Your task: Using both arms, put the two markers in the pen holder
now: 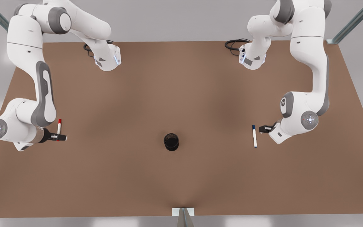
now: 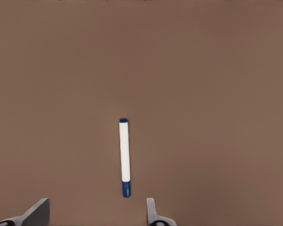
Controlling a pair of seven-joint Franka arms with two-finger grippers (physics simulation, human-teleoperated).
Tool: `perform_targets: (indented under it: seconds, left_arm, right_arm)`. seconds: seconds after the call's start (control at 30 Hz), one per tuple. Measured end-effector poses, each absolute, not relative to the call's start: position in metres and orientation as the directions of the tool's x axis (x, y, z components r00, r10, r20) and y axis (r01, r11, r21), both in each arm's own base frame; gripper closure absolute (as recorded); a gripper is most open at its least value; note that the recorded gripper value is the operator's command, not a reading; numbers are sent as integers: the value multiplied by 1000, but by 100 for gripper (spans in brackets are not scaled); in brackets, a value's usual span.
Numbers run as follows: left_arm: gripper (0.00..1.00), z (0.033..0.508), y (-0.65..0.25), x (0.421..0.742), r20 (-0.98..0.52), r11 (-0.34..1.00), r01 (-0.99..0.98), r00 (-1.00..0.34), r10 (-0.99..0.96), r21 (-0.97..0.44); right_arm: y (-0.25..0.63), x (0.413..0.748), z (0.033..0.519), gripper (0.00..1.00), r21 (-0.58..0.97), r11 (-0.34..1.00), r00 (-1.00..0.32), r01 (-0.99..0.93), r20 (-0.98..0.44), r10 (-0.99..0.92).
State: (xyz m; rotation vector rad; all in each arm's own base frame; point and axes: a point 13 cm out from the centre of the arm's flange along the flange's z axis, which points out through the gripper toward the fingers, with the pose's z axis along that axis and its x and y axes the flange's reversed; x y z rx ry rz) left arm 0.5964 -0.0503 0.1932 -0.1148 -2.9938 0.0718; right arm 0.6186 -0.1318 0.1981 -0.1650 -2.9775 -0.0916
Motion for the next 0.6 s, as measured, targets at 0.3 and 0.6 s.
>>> perform_targets:
  seconds: [0.3,0.6]
  left_arm:
    - [1,94,-79,582,99,999,35,-994,39,-39]
    - [33,36,-75,595,2,999,-30,-1000,-30,-29]
  right_arm:
    - [-201,612,128,0,28,999,-987,43,154,39]
    - [-238,584,67,0,-8,994,-974,-105,204,-101]
